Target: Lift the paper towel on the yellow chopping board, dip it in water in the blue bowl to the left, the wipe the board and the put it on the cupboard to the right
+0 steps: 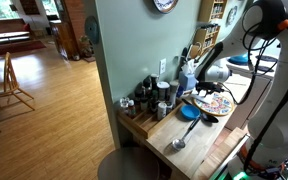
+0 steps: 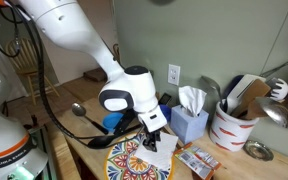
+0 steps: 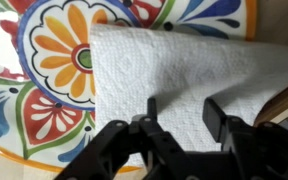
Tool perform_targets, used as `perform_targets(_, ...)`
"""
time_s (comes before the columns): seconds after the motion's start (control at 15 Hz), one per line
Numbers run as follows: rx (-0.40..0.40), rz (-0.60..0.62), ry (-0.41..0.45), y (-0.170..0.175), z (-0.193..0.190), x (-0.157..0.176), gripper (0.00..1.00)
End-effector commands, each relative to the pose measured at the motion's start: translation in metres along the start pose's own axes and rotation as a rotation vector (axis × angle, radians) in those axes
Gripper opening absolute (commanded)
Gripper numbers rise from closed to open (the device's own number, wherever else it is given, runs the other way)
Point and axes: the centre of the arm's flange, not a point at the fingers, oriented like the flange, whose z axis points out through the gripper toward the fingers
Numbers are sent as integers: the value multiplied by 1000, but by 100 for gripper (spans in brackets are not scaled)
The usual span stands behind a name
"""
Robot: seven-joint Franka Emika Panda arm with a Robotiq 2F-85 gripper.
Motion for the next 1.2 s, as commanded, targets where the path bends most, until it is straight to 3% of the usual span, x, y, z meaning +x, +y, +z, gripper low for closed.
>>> perform_targets(0.0, 3, 27, 8, 0, 6, 3, 44)
perform_targets(0.07, 2, 26, 8, 0, 6, 3, 47)
perform_targets(0.47, -1, 17, 1, -1, 6, 2, 31)
perform_targets(0.87, -9, 27, -27, 9, 17, -7, 46)
perform_targets(1.13, -3, 53, -44, 14, 23, -11, 46)
